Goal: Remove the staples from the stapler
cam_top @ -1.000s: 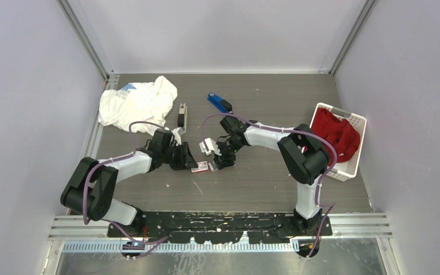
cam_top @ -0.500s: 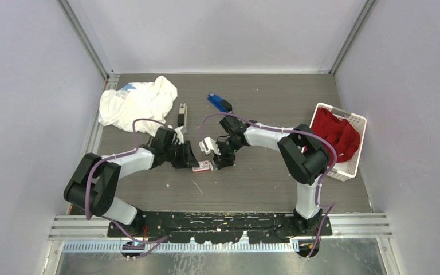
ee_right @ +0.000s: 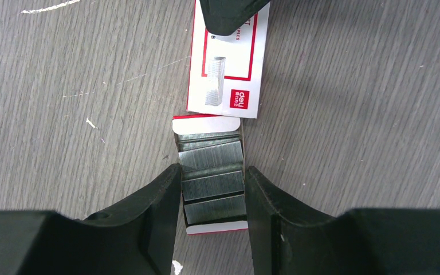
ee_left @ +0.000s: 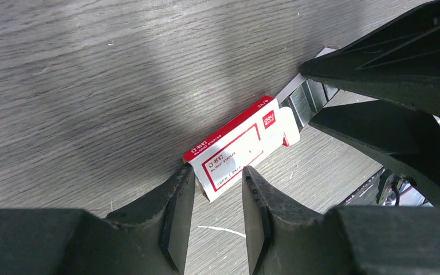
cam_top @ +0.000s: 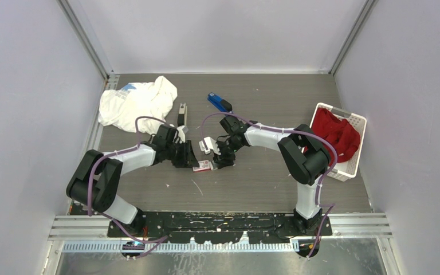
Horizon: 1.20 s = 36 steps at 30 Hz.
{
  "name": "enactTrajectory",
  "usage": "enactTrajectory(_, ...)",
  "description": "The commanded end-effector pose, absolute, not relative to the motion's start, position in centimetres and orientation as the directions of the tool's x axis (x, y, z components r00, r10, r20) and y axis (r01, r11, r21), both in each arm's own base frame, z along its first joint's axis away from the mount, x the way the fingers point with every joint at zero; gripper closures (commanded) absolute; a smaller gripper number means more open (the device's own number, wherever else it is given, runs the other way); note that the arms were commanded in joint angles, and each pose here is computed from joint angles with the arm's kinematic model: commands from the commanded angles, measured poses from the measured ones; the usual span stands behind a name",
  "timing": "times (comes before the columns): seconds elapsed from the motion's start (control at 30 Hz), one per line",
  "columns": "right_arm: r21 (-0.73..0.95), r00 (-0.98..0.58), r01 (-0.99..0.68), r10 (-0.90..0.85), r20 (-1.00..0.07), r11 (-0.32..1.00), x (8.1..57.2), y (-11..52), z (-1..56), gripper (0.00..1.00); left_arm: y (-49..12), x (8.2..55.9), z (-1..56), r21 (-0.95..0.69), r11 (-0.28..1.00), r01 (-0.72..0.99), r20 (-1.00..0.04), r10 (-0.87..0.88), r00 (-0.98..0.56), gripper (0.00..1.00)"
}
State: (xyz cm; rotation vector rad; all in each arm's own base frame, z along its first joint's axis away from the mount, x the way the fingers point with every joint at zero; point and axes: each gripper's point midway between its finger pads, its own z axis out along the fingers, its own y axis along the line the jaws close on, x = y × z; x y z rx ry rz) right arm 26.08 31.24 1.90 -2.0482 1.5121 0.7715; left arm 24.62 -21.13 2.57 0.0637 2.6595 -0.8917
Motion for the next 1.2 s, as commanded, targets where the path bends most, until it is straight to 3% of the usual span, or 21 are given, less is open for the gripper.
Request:
enactTrajectory(0.0,-0.101,0.278,-0.953,-0.694,-0.664,-0.285,26.7,31.2,1.8,0.53,-19.6,23.0,0.1,-0.501,0.856,0.126,-0.267,-0.014,-0.964,0.62)
enactTrajectory(0.2,-0.100,0.276,-0.954,-0.696,-0.663,-0.284,26.7,31.2,1.7,0.53,-19.3,22.8,-0.2,-0.489,0.863,0.125,-0.263,-0.009,-0.965,0.62)
enactTrajectory(0.53,-0.120,0.253,-0.965,-0.707,-0.660,-0.233,27.7,31.1,2.2,0.62,-19.1,22.1,-0.6,-0.487,0.864,0.124,-0.249,-0.001,-0.969,0.62)
enactTrajectory(0.87,-0.122,0.275,-0.958,-0.699,-0.660,-0.261,27.3,30.9,2.4,0.62,-18.9,22.0,-0.6,-0.480,0.868,0.127,-0.251,0.003,-0.968,0.62)
enactTrajectory(1.17,-0.101,0.280,-0.953,-0.705,-0.652,-0.285,26.8,30.5,1.8,0.60,-19.2,22.7,1.1,-0.499,0.853,0.150,-0.316,-0.018,-0.949,0.56)
